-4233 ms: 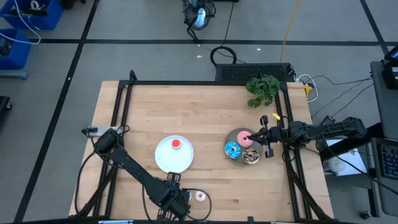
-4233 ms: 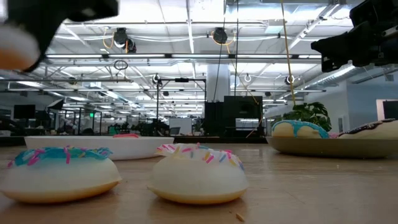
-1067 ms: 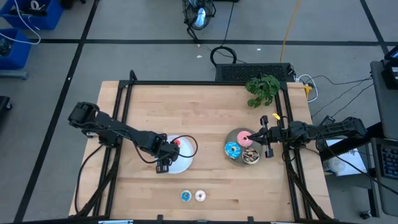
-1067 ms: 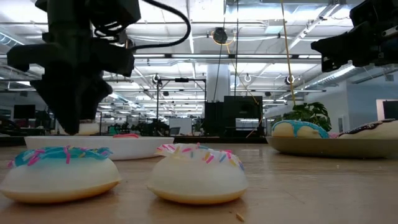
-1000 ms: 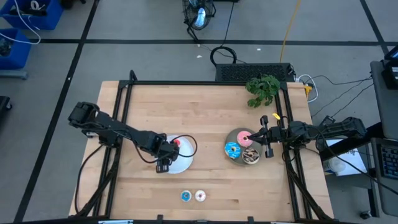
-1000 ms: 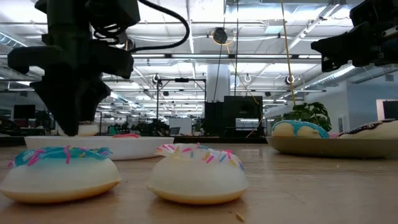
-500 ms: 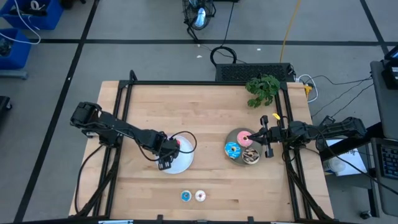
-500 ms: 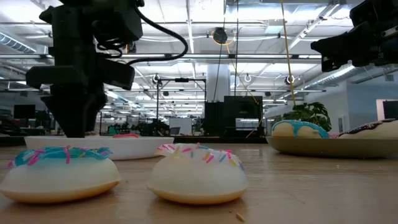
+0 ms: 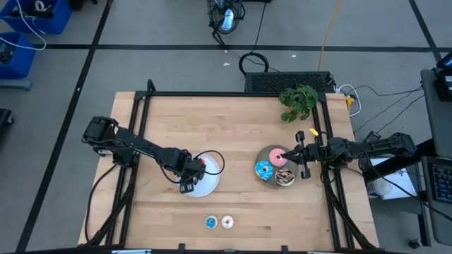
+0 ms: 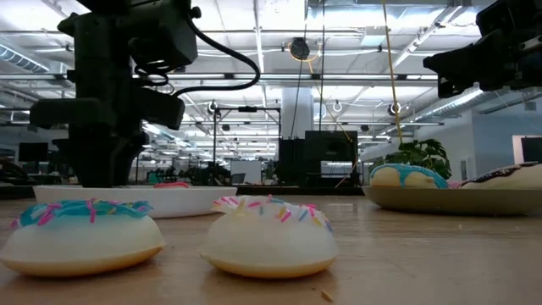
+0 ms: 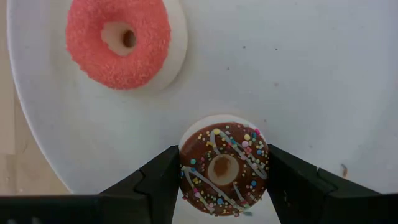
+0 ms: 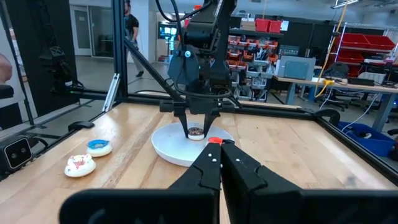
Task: Pick & Place donuts
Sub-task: Put the small brown donut on the white plate, then put the small blue donut on the white plate
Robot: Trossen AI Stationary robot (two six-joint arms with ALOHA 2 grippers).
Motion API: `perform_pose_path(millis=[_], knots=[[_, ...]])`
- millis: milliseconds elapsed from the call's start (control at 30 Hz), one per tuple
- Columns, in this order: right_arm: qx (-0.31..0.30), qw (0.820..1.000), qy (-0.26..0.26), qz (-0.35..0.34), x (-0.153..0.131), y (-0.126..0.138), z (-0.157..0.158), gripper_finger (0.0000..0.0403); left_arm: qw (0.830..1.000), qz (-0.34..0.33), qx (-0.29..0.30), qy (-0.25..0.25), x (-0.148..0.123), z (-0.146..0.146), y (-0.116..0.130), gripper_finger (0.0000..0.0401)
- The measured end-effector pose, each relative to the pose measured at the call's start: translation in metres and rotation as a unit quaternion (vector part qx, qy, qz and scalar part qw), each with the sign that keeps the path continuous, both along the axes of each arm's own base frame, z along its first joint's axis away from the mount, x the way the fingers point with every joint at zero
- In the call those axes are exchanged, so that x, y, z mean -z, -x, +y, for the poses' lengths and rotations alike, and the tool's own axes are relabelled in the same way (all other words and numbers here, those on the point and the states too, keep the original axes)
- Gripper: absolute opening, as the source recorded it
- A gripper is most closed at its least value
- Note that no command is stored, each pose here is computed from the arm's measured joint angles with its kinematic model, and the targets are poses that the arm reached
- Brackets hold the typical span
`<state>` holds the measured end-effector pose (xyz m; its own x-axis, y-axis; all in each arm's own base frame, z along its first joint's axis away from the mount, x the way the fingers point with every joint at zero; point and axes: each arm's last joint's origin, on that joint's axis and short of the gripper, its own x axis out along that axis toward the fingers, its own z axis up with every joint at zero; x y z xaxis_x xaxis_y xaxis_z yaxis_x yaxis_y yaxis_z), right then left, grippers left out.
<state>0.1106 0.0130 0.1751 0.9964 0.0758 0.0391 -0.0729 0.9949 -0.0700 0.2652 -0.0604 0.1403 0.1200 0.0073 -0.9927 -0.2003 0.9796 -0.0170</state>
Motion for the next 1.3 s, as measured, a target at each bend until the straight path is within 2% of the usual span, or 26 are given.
perform_pose_path(millis=[233,600,733,800,967,1100,1200,1300], knots=[[0.0,1.0,0.0,0.0,0.0,0.0,0.0,0.0,1.0,0.0,-0.01,-0.001,-0.001,0.0,-0.001,0.0237],[0.0,1.0,0.0,0.0,0.0,0.0,0.0,0.0,1.0,-0.003,-0.009,-0.008,-0.001,-0.001,-0.001,0.0334],[0.0,1.0,0.0,0.0,0.0,0.0,0.0,0.0,1.0,-0.011,0.001,-0.006,-0.011,-0.002,-0.006,0.0353],[0.0,1.0,0.0,0.0,0.0,0.0,0.0,0.0,1.0,-0.026,0.007,-0.004,-0.026,-0.003,-0.011,0.0357],[0.0,1.0,0.0,0.0,0.0,0.0,0.0,0.0,0.999,-0.023,0.016,-0.019,-0.056,-0.006,-0.021,0.0356],[0.0,1.0,0.0,0.0,0.0,0.0,0.0,0.0,0.999,-0.037,0.015,-0.014,-0.08,-0.009,-0.029,0.0337],[0.0,1.0,0.0,0.0,0.0,0.0,0.0,0.0,0.999,-0.051,0.018,0.0,-0.093,-0.016,-0.033,0.0303],[0.0,1.0,0.0,0.001,0.0,0.0,0.0,0.0,0.997,-0.065,0.028,0.007,-0.102,-0.025,-0.034,0.0251]])
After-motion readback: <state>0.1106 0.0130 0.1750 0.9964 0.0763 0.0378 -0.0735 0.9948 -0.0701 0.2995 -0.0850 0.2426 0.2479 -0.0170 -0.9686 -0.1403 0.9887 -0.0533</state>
